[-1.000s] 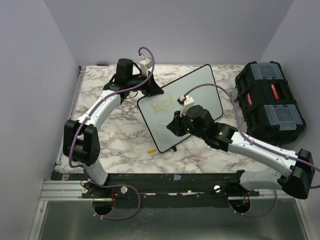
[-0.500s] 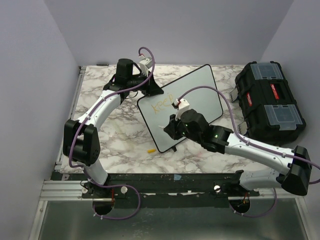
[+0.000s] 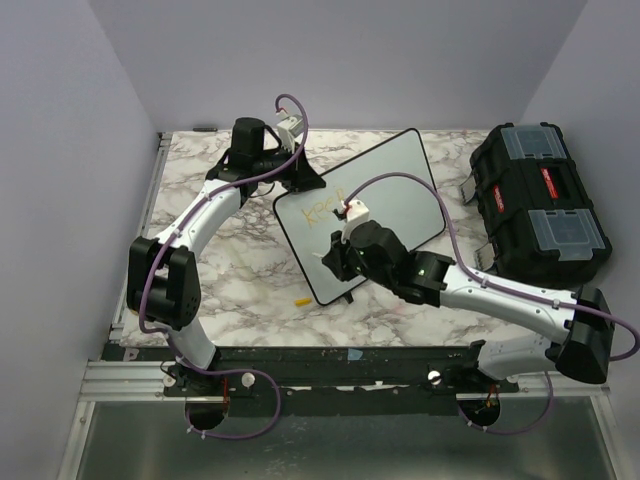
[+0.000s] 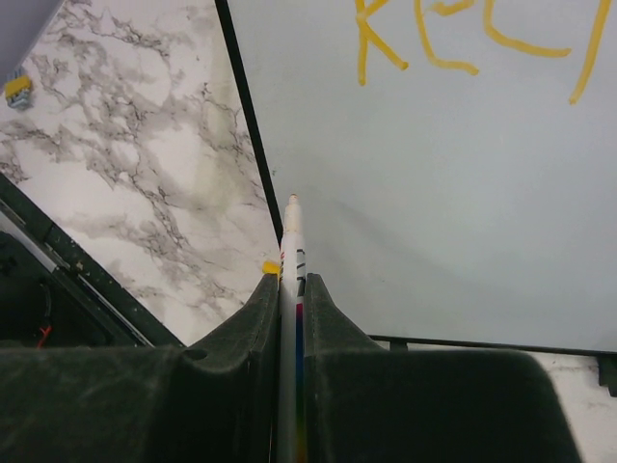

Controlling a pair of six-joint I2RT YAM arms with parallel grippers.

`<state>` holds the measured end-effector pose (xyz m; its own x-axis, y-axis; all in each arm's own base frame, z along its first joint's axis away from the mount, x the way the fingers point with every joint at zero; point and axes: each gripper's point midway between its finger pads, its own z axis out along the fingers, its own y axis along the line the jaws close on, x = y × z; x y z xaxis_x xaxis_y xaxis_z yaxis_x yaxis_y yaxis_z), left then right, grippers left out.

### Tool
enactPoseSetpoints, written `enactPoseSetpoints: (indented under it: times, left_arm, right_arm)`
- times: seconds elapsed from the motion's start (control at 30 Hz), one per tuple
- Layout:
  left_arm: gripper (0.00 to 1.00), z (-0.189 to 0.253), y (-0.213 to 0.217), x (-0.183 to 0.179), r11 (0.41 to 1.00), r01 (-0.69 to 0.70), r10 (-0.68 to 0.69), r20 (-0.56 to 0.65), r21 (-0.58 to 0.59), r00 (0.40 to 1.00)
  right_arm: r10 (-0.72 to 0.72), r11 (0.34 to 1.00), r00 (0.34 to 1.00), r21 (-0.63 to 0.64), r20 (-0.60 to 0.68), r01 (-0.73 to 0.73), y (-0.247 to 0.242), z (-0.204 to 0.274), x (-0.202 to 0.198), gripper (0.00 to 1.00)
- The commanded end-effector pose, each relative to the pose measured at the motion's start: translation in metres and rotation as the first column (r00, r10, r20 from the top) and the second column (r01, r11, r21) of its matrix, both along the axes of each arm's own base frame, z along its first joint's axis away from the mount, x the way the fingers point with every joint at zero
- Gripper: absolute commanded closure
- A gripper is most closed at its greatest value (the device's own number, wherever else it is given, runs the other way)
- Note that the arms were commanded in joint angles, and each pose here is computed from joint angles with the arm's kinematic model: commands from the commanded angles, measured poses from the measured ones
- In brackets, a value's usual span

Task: Write a sentence on the whiteboard

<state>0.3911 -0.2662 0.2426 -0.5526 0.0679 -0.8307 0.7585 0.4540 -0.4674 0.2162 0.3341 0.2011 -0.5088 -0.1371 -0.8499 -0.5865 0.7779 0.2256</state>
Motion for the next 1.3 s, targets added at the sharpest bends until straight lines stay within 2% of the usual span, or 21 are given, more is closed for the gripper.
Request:
enactPoseSetpoints:
  times: [0.0, 0.57, 0.97, 1.27]
  left_arm:
    - [1.00, -0.047, -0.001, -0.009, 0.994, 0.066, -0.065, -0.013, 0.084, 0.998]
    - [1.00, -0.045, 0.000, -0.011, 0.995, 0.070, -0.070, -0.012, 0.067, 0.997]
    - [1.00, -0.043, 0.001, -0.011, 0.996, 0.071, -0.070, -0.010, 0.059, 0.997]
    - [1.00, -0.043, 0.001, -0.011, 0.996, 0.072, -0.072, -0.011, 0.057, 0.997]
  right_arm:
    - [-0.015, 1.000, 0.998, 0.019, 0.055, 0.014, 0.008, 0.019, 0.009, 0.99]
    - [-0.057, 0.997, 0.996, -0.054, 0.066, 0.060, 0.034, -0.001, 0.030, 0.99]
    - [-0.069, 0.990, 0.998, -0.126, -0.007, 0.067, 0.013, -0.038, 0.015, 0.99]
    - [-0.069, 0.990, 0.997, -0.127, -0.023, 0.065, 0.014, -0.042, 0.010, 0.99]
